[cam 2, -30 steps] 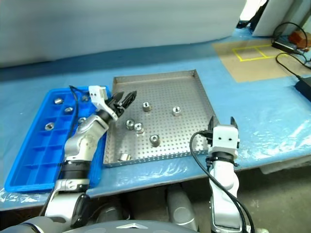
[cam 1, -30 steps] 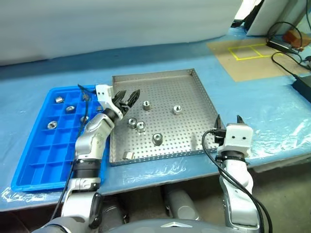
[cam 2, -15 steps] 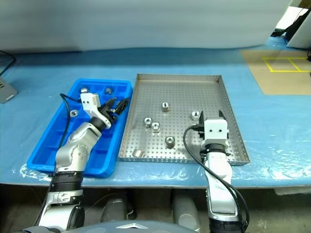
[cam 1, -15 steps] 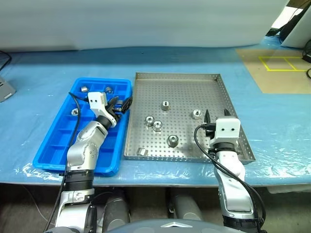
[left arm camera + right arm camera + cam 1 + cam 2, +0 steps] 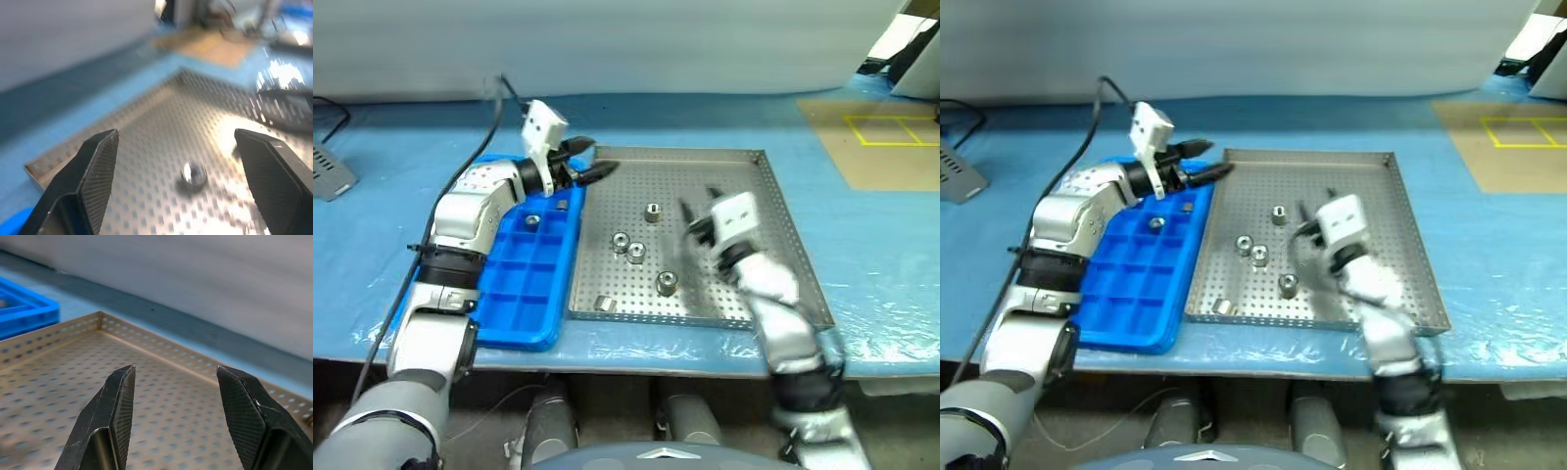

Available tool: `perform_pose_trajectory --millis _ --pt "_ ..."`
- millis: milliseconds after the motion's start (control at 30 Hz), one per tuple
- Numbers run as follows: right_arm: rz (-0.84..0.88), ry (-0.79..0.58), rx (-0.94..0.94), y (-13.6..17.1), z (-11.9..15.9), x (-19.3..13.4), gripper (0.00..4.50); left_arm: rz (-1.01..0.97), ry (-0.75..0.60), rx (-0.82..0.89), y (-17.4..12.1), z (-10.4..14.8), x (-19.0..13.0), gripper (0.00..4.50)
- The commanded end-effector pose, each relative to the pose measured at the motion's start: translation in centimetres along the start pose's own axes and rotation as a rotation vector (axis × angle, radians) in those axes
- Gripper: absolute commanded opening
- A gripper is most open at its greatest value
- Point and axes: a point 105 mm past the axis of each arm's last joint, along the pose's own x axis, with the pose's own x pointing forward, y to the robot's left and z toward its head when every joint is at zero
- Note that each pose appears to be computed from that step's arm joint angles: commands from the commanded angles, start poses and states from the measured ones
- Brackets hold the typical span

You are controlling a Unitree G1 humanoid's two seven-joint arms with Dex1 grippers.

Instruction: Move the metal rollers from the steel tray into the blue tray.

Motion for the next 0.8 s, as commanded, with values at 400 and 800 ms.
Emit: perform_pose_trajectory --millis 400,800 --pt "0.278 -0.008 0.066 4.0 0.5 -1.1 2.75 -0.555 0.435 0.587 -3.0 -4.6 2.8 4.02" --pt "0.293 0.005 0.082 5.3 1.3 -2.6 2.75 -0.556 0.452 0.713 -4.8 -7.0 6.8 4.02"
